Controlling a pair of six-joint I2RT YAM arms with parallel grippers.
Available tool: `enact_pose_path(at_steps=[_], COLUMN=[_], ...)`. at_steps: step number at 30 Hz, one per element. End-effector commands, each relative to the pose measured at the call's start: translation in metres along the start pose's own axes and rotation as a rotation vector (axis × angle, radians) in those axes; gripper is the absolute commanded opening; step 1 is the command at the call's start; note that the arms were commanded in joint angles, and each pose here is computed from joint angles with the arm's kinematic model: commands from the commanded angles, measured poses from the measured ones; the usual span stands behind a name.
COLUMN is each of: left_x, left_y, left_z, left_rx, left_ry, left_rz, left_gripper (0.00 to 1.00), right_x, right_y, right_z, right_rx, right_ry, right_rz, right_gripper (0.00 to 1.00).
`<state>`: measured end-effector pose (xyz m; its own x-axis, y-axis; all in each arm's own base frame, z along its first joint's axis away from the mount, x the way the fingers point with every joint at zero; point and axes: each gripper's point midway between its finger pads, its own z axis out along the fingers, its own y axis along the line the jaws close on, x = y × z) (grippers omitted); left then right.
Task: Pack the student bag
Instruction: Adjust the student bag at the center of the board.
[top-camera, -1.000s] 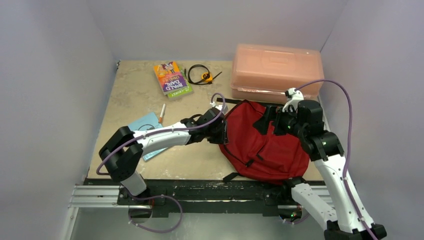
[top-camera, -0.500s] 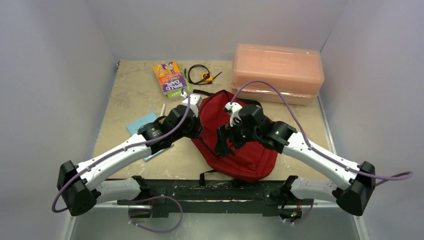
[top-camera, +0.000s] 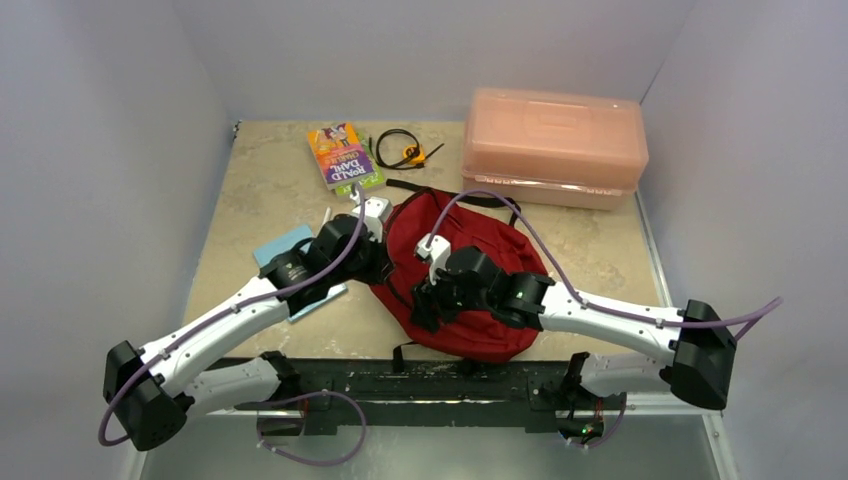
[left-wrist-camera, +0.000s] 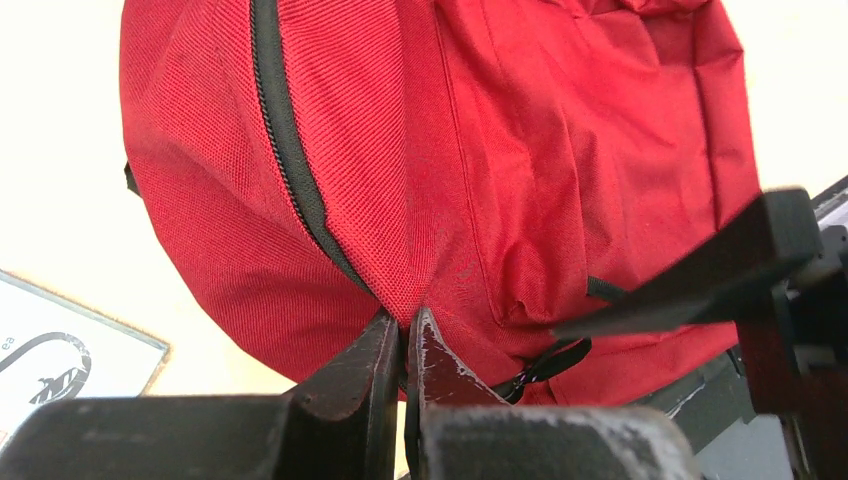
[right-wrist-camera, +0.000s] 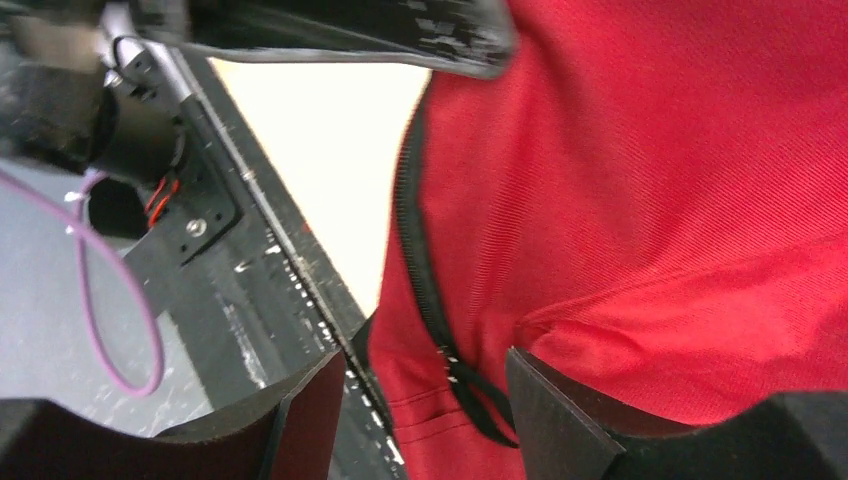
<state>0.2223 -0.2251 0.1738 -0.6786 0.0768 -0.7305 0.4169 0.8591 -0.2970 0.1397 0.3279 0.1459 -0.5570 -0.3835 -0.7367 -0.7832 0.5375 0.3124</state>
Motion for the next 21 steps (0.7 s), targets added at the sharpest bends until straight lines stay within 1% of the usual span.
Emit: enact_pose_path(at_steps=[1,4,7,10,11,12,13,16,19,21], left_x=[-0.032,-0.054,-0.092,-0.124,-0.132,-0.139,-0.144,-0.154,-0.159,-0.160], left_y=[-0.018,-0.025,-0.040,-0.060,-0.066,-0.072,-0.078,-0.096,-0.108,-0.115], left_z=[-0.017,-0.042,-0.082,-0.110,-0.113,-0.117,-0.118,-0.121,-0.126,-0.131], left_rx=[0.104,0.143,0.213,0.281,0.292,0.309,0.325,0.398,0.451,0.487], left_ry=[-0.156,-0.261,-0.428,-0.521,-0.528,-0.534,-0.530,-0.533,-0.534,-0.538], left_rz=[0.010,0.046,0.110,0.204,0.232,0.256,0.281,0.346,0.400,0.426], left_gripper=[0.00,0.00,0.00,0.00,0.00,0.00,0.00,0.00,0.00,0.00], right_x=[-0.023,-0.026,-0.036,-0.049,-0.052,-0.058,-0.062,-0.074,-0.083,-0.085], right_y=[-0.021,-0.018,-0.006,0.012,0.018,0.024,0.029,0.042,0.043,0.041], right_z=[-0.005,-0.016,-0.026,-0.033,-0.035,-0.040,-0.044,-0.058,-0.066,-0.069], right_rx=[0.108,0.086,0.024,-0.069,-0.102,-0.130,-0.157,-0.225,-0.218,-0.200], right_ry=[-0.179,-0.242,-0.300,-0.344,-0.354,-0.376,-0.396,-0.468,-0.502,-0.497], right_rz=[0.069,0.087,0.071,0.037,0.029,0.019,0.017,0.010,0.021,0.024], right_gripper=[0.62,0.60,0.58,0.52,0.52,0.44,0.41,0.37,0.35,0.26])
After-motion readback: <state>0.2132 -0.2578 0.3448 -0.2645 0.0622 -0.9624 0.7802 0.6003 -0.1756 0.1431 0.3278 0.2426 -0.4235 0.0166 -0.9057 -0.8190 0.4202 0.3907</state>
